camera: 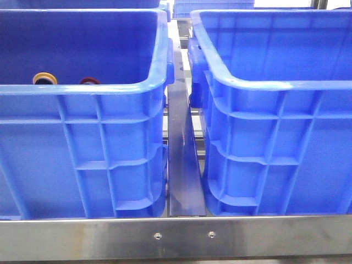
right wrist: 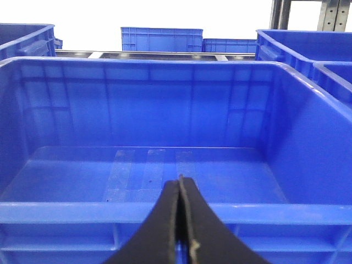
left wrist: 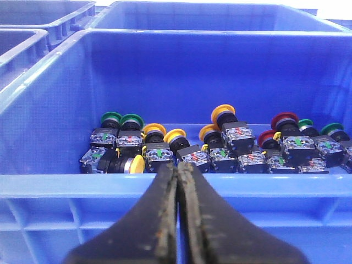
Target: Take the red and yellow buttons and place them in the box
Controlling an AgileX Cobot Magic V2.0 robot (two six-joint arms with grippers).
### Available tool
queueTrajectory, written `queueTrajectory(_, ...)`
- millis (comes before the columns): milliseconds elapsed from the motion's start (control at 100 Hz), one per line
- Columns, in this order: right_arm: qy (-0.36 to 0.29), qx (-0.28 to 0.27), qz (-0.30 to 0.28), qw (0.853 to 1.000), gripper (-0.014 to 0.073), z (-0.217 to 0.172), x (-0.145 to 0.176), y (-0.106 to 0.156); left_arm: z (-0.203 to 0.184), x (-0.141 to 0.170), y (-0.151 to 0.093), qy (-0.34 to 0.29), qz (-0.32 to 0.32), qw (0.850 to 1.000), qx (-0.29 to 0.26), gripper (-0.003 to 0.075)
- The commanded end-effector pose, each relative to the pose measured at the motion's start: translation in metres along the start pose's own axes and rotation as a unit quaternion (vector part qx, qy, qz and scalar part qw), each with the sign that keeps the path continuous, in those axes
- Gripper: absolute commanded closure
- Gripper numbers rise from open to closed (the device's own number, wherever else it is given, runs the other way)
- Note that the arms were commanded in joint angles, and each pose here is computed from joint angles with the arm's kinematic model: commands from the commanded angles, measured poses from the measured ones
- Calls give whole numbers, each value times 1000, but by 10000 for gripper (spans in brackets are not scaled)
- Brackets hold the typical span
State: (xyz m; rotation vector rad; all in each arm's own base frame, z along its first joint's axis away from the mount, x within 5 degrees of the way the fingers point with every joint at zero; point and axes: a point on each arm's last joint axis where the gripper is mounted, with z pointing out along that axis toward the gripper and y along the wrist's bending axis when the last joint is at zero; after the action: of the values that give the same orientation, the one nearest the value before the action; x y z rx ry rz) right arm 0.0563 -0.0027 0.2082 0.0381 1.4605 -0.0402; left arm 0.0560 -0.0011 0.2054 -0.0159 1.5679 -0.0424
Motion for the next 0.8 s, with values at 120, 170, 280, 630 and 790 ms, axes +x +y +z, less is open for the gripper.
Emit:
queueTrajectory(120, -46, -2, -3, 999, 662, -2, -6, 0, -2, -4, 0, -51, -5, 999, 3, 741)
queueTrajectory(170, -46, -2, -3, 999, 662, -2, -6, 0, -2, -6, 0, -64, -5, 998, 3, 741)
queueTrajectory(280, -46, -2, -3, 999, 662, -2, -6, 0, -4, -15, 0, -92, -6, 996, 3, 741)
queueTrajectory(630, -46, -2, -3, 999, 662, -2, -6, 0, -16, -68, -4, -79, -17, 996, 23, 741)
queueTrajectory(790, -46, -2, -3, 999, 662, -2, -6, 0, -12, -92, -9, -26, -16, 998, 53, 741)
